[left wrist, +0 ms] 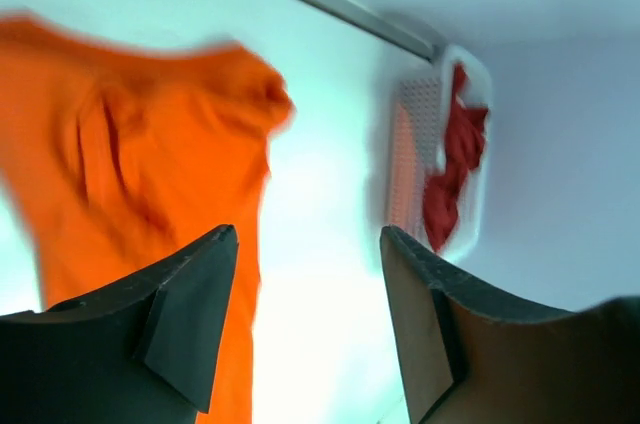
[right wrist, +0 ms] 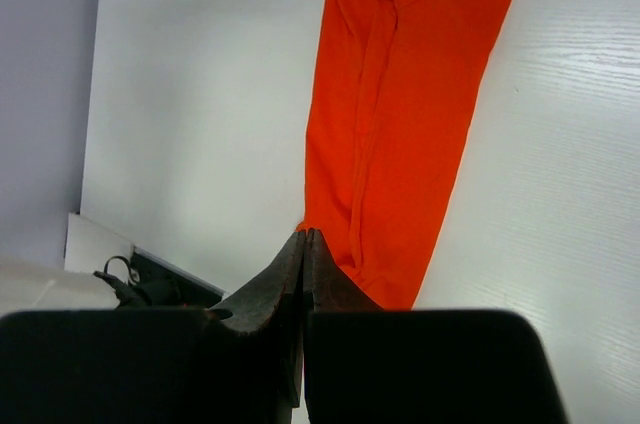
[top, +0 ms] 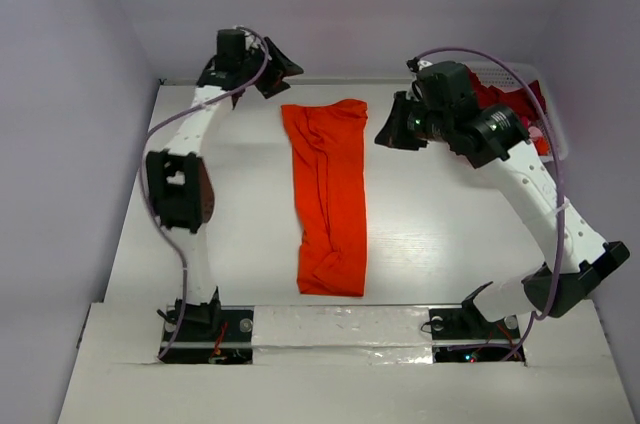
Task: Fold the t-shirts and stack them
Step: Rotate the tshirt 90 degrees, then grab the bottom of the folded rectangular tshirt with both arms
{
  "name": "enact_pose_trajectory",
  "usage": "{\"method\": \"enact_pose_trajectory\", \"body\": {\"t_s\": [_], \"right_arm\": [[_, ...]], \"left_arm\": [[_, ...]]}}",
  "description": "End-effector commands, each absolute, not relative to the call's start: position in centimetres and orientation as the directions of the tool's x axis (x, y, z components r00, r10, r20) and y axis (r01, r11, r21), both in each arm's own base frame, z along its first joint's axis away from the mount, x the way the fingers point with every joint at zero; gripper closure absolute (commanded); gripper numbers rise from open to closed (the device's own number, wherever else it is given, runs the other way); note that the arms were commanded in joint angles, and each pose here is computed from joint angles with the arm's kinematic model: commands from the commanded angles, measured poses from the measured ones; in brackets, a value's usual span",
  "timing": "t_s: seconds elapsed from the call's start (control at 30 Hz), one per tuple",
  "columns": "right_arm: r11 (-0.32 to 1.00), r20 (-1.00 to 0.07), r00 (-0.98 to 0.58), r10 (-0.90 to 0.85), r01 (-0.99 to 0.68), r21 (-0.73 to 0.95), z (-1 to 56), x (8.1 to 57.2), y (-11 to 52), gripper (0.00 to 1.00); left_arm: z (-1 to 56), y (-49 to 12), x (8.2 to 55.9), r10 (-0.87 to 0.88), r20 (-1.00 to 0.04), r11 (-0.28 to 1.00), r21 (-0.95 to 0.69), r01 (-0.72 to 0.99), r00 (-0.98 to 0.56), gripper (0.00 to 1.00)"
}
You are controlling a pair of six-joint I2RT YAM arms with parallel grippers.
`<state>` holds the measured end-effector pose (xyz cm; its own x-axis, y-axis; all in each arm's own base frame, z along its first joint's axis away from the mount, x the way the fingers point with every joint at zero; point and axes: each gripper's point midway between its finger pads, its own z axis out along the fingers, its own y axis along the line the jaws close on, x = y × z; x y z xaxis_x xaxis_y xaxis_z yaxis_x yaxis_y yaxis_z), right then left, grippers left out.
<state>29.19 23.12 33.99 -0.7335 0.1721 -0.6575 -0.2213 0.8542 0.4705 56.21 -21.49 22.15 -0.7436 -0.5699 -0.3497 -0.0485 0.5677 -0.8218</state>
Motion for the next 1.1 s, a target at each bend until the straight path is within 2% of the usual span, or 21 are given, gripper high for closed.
{"method": "enact_pose_trajectory", "body": {"t_s": [0.0, 0.07, 0.1, 0.13, 0.17, 0.2, 0.23, 0.27, 0.4, 0.47, 0.6, 0.7, 0.87, 1.07], "right_arm": [[0.853, -0.658, -0.743, 0.123, -0.259, 0.453, 32.7, 29.2, 23.4, 1.00], [0.837, -0.626, -0.775, 0.093, -0.280, 0.471, 30.5, 28.3, 23.9, 0.87], [0.827, -0.627, -0.773, 0.094, -0.290, 0.481, 30.4, 27.6, 23.7, 0.75], [0.820, -0.619, -0.780, 0.091, -0.294, 0.491, 29.7, 27.2, 23.8, 0.48], [0.814, -0.593, -0.802, 0.078, -0.292, 0.502, 27.6, 26.7, 24.0, 0.32], [0.802, -0.594, -0.801, 0.082, -0.301, 0.516, 27.3, 26.1, 23.9, 0.03], [0.792, -0.580, -0.810, 0.083, -0.299, 0.532, 26.4, 25.8, 24.2, 0.00], [0.778, -0.551, -0.831, 0.075, -0.297, 0.553, 24.4, 25.3, 24.6, 0.00], [0.714, -0.494, -0.863, 0.109, -0.278, 0.643, 21.9, 23.9, 25.7, 0.00], [0.693, -0.491, -0.858, 0.154, -0.260, 0.673, 22.4, 23.9, 25.8, 0.00], [0.683, -0.474, -0.840, 0.264, -0.184, 0.707, 22.6, 23.8, 25.0, 0.00], [0.649, -0.494, -0.813, 0.308, -0.200, 0.734, 24.1, 23.2, 24.6, 0.00], [0.553, -0.507, -0.808, 0.301, -0.285, 0.782, 26.3, 21.8, 25.3, 0.00], [0.515, -0.415, -0.862, 0.290, -0.225, 0.827, 23.9, 20.4, 25.8, 0.01]], "left_arm": [[30.8, -20.0, 48.6, -0.527, -0.523, 0.639, -0.764, 0.093, -0.670, 0.44], [28.8, -18.7, 45.7, -0.510, -0.545, 0.696, -0.716, 0.054, -0.665, 0.37], [26.8, -18.0, 42.0, -0.488, -0.534, 0.722, -0.692, 0.024, -0.691, 0.28], [25.2, -17.1, 40.5, -0.467, -0.545, 0.753, -0.658, 0.009, -0.696, 0.25], [20.7, -16.3, 37.7, -0.450, -0.494, 0.776, -0.628, -0.052, -0.744, 0.18], [22.0, -15.7, 35.5, -0.448, -0.532, 0.775, -0.631, -0.015, -0.718, 0.13], [21.0, -15.3, 34.2, -0.429, -0.545, 0.789, -0.615, -0.005, -0.720, 0.05], [20.3, -15.2, 32.7, -0.413, -0.548, 0.796, -0.605, 0.004, -0.728, 0.01], [18.4, -13.9, 27.0, -0.378, -0.533, 0.812, -0.584, 0.006, -0.758, 0.01], [17.1, -14.7, 25.3, -0.355, -0.481, 0.801, -0.598, 0.004, -0.801, 0.01], [17.1, -15.4, 23.5, -0.454, -0.414, 0.716, -0.697, -0.047, -0.789, 0.01], [19.0, -15.7, 22.7, -0.532, -0.421, 0.653, -0.756, -0.039, -0.735, 0.01], [18.1, -16.4, 20.4, -0.494, -0.379, 0.630, -0.776, -0.022, -0.783, 0.01], [17.5, -16.4, 17.1, -0.422, -0.335, 0.639, -0.769, -0.014, -0.843, 0.01]]}}
